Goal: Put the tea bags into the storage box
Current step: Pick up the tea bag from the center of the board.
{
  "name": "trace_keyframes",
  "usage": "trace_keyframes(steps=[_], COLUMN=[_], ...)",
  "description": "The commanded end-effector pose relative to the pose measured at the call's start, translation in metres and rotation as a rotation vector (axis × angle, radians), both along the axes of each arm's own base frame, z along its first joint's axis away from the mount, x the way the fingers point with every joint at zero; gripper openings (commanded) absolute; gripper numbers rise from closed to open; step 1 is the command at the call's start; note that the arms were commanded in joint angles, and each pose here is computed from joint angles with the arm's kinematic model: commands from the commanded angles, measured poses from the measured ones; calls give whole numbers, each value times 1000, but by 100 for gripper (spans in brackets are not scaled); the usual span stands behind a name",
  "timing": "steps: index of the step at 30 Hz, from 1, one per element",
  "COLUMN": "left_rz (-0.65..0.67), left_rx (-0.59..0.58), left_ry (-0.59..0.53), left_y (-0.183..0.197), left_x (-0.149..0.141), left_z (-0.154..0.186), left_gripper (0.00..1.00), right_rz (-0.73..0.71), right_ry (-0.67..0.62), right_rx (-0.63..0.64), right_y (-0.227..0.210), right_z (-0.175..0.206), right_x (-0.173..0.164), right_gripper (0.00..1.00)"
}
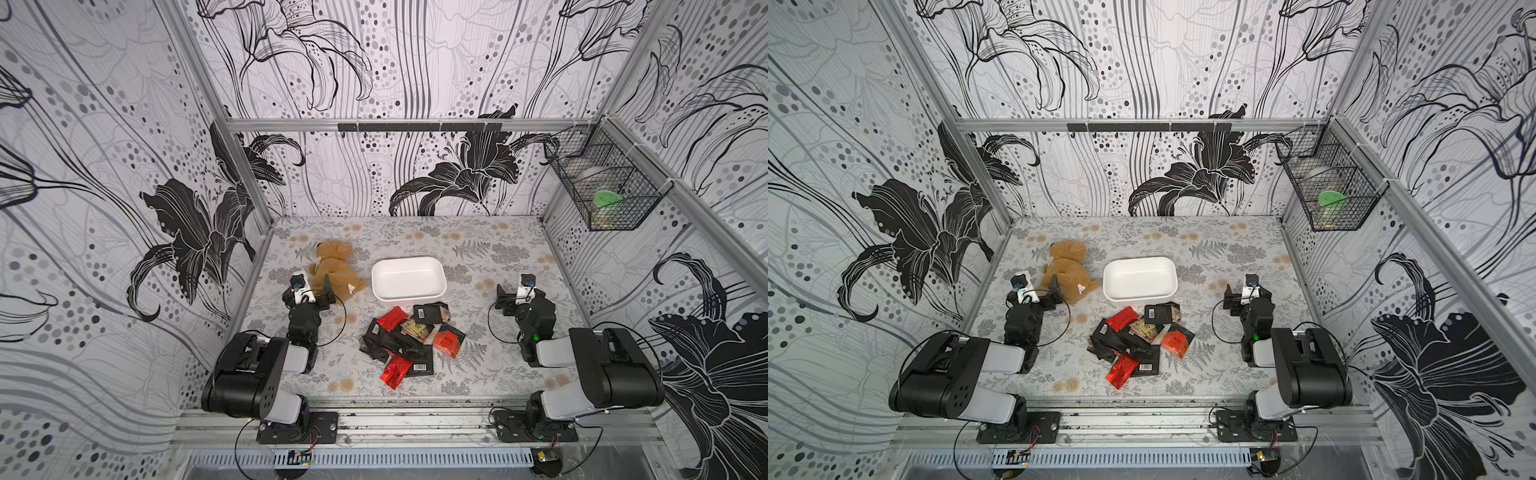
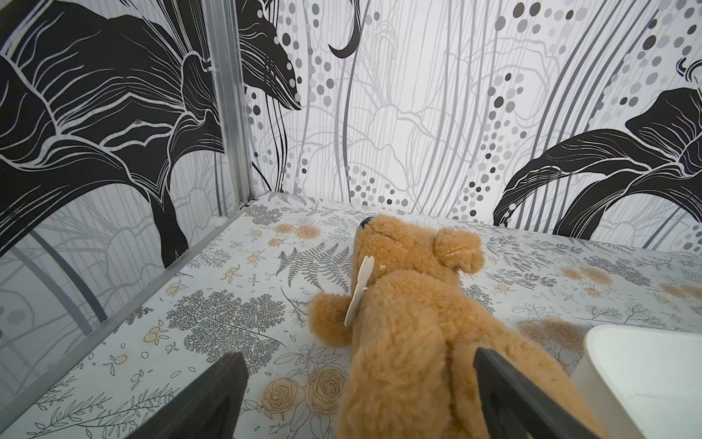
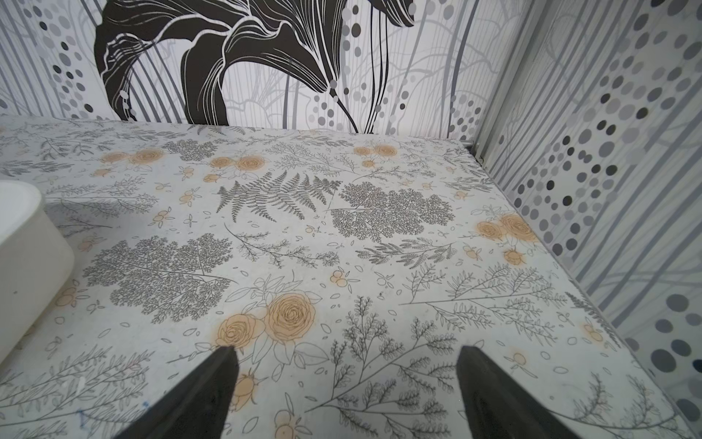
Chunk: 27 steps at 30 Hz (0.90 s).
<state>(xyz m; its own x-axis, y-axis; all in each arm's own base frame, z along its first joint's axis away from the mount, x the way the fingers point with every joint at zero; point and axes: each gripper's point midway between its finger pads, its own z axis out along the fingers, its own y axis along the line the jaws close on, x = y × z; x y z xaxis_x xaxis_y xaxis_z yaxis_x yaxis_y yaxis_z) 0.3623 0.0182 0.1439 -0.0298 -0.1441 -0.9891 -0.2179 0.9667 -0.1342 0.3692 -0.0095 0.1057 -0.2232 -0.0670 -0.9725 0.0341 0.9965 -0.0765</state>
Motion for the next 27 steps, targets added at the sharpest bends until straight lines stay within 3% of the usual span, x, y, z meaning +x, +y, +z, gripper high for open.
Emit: trace_keyframes(steps=[1,19,27], left_rz=[-2,-1,145], left_rx=[-7,-7,-44], left_ry=[-30,-29,-19], left_y=[1,1,23], left_x=[3,2,-5], left_z=[8,7,36], left_gripper=[97,97,97], right_rz=[-22,-22,-162], right_ry=[-40,-33,44], right_rx=[16,13,100], right_y=[-4,-4,-23], right_z=[11,10,48], right_x=[4,5,4], right_gripper=[95,95,95])
